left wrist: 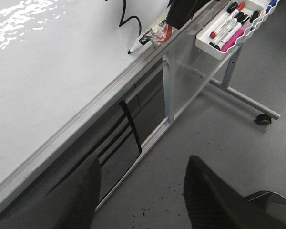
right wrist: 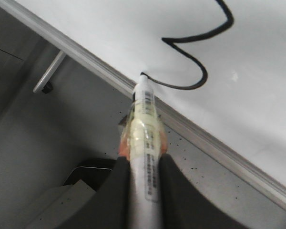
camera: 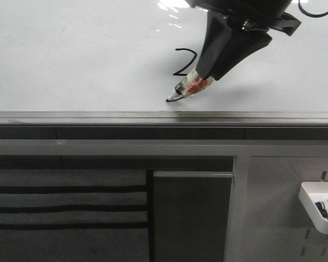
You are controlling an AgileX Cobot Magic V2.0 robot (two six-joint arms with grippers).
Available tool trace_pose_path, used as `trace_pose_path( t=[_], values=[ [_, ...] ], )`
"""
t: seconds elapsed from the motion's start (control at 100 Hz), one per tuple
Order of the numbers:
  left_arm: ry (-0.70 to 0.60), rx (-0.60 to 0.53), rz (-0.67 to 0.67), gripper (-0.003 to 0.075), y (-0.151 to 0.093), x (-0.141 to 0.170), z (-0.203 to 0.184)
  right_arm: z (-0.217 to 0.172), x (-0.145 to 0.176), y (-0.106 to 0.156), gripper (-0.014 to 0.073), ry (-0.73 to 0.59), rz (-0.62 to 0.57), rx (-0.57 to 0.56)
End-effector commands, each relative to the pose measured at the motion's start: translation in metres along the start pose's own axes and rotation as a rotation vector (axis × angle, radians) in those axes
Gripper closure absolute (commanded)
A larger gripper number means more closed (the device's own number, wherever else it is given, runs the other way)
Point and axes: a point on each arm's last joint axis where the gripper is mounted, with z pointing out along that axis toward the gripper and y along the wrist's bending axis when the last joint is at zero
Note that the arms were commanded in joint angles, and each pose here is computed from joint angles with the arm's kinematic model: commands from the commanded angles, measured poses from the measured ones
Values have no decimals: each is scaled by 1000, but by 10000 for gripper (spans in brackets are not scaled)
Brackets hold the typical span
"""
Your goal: Write number 3 on whiteboard
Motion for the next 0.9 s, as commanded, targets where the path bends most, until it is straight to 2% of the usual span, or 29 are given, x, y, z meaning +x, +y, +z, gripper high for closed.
trace_pose_path(
  t=[0.0,0.05,0.09,0.16,0.24,0.28,0.44,0.65,0.89],
  values=[
    [-105,-46,-25,353,4,-13,-7,-41,-27,5,633,-219,-19,34],
    [-105,-46,-25,353,4,-13,-7,-54,-24,15,633,-215,-67,0],
    [-103,-45,-25,353,4,-13,-7,-67,-16,27,633,-208,-173,-42],
    [-98,-42,-10,353,4,-13,-7,-81,0,45,633,-179,-286,-110],
    [-70,-22,65,353,3,-11,-4,-93,24,62,633,-138,-455,-162],
    [-65,5,83,353,1,-12,-2,-98,36,69,633,-129,-542,-179],
    [-35,146,194,353,-10,-21,19,-108,56,85,633,-139,-757,-214],
    [-11,287,303,353,-29,-43,51,-110,57,86,633,-148,-774,-213],
    [12,351,360,353,-42,-62,93,-110,55,86,633,-163,-772,-202]
  ],
)
